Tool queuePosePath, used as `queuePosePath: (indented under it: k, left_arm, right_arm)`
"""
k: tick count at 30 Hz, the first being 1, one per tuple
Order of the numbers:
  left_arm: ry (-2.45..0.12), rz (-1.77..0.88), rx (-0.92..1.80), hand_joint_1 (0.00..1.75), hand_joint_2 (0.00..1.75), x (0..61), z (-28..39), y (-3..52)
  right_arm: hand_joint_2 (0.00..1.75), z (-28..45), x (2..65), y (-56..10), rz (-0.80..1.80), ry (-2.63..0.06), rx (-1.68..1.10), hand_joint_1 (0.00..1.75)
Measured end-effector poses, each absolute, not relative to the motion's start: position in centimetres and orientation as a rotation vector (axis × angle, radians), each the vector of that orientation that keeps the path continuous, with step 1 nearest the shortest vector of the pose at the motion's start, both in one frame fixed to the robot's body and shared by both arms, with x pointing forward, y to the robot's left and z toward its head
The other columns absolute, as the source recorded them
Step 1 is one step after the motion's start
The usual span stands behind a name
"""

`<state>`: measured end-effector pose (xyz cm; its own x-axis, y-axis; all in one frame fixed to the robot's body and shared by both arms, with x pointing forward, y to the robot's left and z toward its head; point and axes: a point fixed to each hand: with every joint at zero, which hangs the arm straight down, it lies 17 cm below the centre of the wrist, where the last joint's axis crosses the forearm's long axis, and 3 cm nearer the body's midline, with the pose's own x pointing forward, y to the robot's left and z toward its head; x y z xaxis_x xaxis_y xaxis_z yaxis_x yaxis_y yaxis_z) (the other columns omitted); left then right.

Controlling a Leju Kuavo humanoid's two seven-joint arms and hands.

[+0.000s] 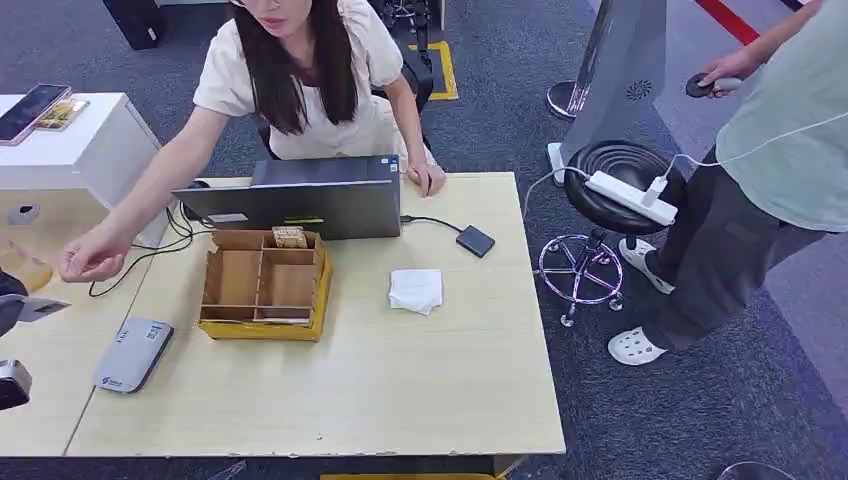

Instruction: Pass the card to the sensor for recognition and then transmit it.

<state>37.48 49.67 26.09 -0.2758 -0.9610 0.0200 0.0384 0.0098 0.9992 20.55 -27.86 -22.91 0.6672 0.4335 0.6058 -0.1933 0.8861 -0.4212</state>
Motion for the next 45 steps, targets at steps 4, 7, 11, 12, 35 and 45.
queuePosePath:
  k: [4,7,11,12,35,45]
  left_arm:
    - [-1.426,-1.393,1.043,1.75,1.75,37.4,26.7,49.7]
    - [-1.467,-1.35,1.051,1.75,1.75,37.4,27.5,49.7]
    - [-1.467,-1.35,1.051,1.75,1.75,37.4,27.5,49.7]
    - [-1.467,-1.35,1.051,1.75,1.75,37.5,27.5,49.7]
    - [-1.506,-0.529,0.697,1.47,1.75,39.4,20.8,54.2]
    - [-1.383,-0.208,0.71,1.61,1.75,40.1,16.7,57.9]
  right_arm:
    - [1.75,-22.9,20.6,-27.9,0.362,-0.764,-0.337,0.0]
    - [1.75,-22.9,20.6,-27.9,0.363,-0.764,-0.337,0.0]
    - [1.75,-22.9,20.6,-27.9,0.363,-0.764,-0.337,0.0]
    - [1.75,-22.9,20.6,-27.9,0.363,-0.764,-0.337,0.0]
    - [1.75,-22.8,20.5,-28.2,0.359,-0.767,-0.362,0.0]
    - [1.75,-22.8,20.5,-28.4,0.353,-0.765,-0.378,0.0]
